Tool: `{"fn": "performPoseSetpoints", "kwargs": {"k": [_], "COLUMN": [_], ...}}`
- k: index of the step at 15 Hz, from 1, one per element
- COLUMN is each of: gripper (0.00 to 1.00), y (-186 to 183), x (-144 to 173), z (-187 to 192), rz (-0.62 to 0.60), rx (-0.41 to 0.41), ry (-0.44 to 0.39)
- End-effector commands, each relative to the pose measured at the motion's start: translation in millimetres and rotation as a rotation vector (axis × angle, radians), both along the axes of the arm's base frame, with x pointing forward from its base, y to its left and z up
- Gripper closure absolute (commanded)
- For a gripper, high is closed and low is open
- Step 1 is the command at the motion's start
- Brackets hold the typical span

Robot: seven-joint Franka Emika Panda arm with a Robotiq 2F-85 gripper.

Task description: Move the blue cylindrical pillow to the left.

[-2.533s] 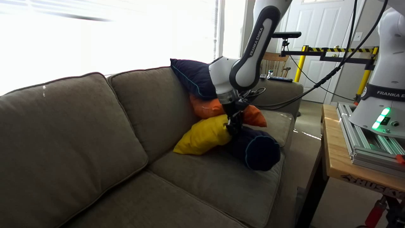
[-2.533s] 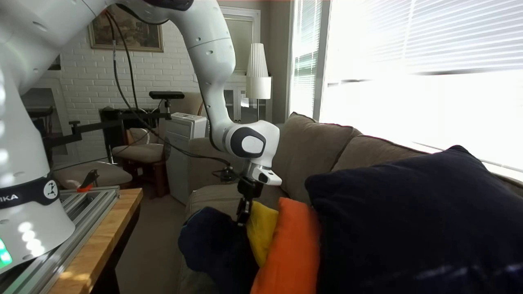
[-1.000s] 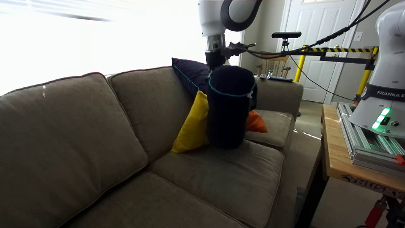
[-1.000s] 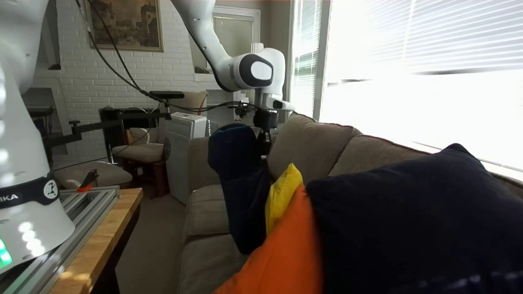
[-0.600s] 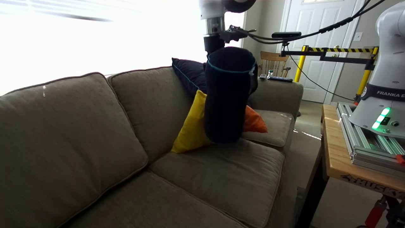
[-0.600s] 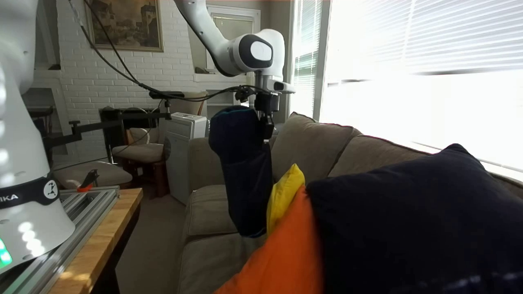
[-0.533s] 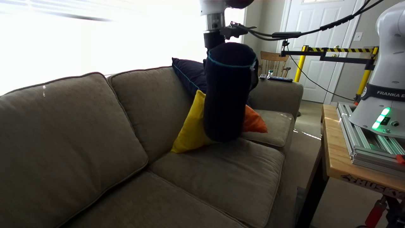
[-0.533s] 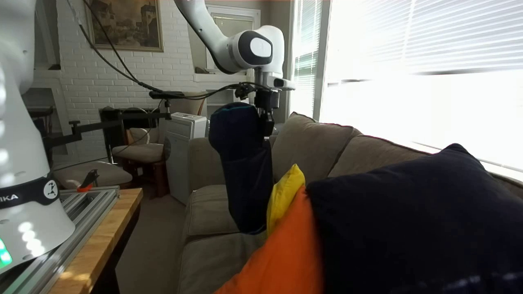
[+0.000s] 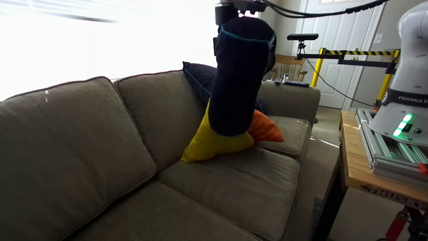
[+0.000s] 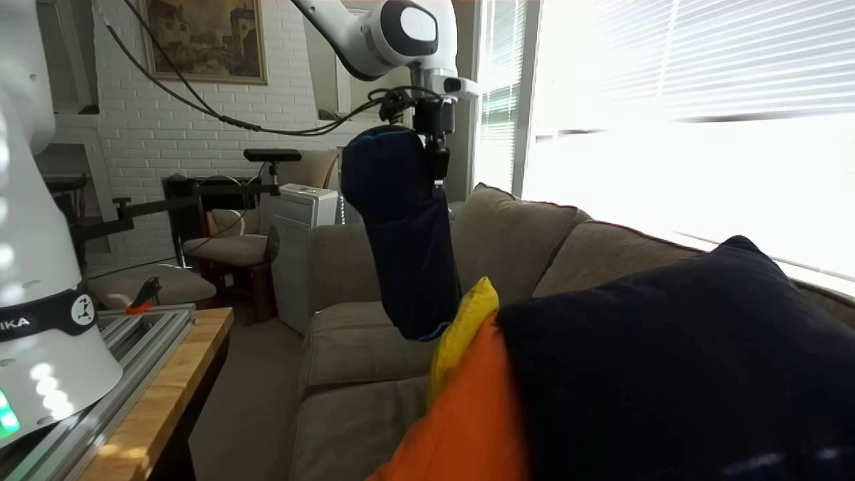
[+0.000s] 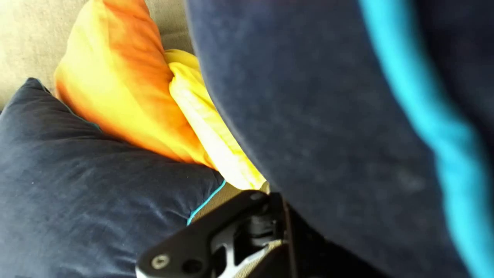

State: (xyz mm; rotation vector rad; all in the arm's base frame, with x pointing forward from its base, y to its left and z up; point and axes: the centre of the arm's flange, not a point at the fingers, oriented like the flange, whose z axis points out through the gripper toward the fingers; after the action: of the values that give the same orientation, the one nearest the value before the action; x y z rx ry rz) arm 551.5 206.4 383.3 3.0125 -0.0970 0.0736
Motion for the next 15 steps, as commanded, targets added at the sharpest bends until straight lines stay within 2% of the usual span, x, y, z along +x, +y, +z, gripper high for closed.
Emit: {"fn": "performPoseSetpoints", "kwargs": {"k": [1,8,11,15], "gripper": [0.99,0.99,0.99,0.99], "y": [-2.9,-7.1,-13.8,-27.2], "x": [-1.5,0.5,8.4,17.5], "z": [56.2,104.4,110.5,105.7], "rz": [0.011,0.013,-0.003,-0.017], "rx": [-0.021,-0.057,-0.089,-0.122], "ry": [-0.076,-0.156,-0.173,-0.157]}}
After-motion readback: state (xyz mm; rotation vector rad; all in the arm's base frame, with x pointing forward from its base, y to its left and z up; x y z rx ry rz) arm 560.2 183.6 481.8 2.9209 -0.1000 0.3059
